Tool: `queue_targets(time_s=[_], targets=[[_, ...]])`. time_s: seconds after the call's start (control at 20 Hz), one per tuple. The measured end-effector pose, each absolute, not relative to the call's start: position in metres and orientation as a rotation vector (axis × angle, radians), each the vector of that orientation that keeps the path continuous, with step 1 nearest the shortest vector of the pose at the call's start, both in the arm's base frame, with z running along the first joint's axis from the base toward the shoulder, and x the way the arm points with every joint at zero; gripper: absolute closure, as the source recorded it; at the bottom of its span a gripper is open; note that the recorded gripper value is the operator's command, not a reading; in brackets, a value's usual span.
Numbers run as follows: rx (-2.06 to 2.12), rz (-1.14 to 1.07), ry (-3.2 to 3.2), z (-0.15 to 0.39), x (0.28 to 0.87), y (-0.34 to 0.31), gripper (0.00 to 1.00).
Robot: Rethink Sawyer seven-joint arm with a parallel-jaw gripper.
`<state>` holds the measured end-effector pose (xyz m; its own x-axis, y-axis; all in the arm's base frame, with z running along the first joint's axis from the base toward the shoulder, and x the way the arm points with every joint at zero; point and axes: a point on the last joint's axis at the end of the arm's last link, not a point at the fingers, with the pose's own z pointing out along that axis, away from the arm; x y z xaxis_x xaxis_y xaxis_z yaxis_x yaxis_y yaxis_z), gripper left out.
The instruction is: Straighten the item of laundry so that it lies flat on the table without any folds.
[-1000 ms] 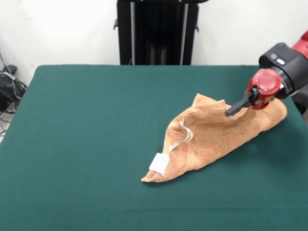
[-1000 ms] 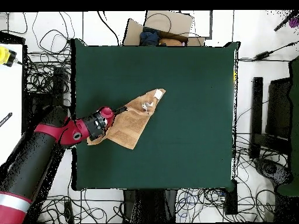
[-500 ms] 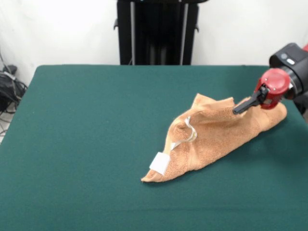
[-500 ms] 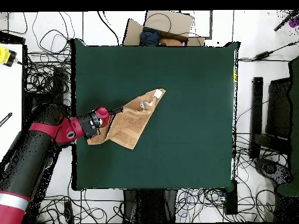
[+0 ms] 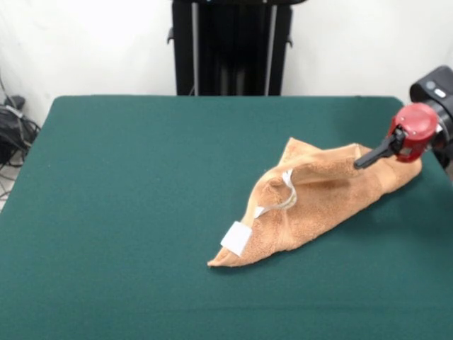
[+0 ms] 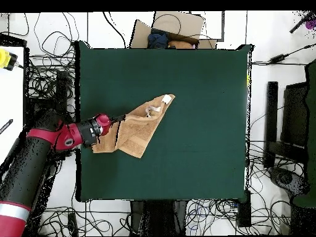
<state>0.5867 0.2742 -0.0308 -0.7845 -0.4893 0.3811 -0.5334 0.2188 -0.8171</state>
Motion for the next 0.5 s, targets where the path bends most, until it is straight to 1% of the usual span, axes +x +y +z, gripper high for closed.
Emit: queue_targets(time_s=[0.5], targets=[[0.994,1.622,-2.448,-0.0325,0.5853,0.2794,1.0]])
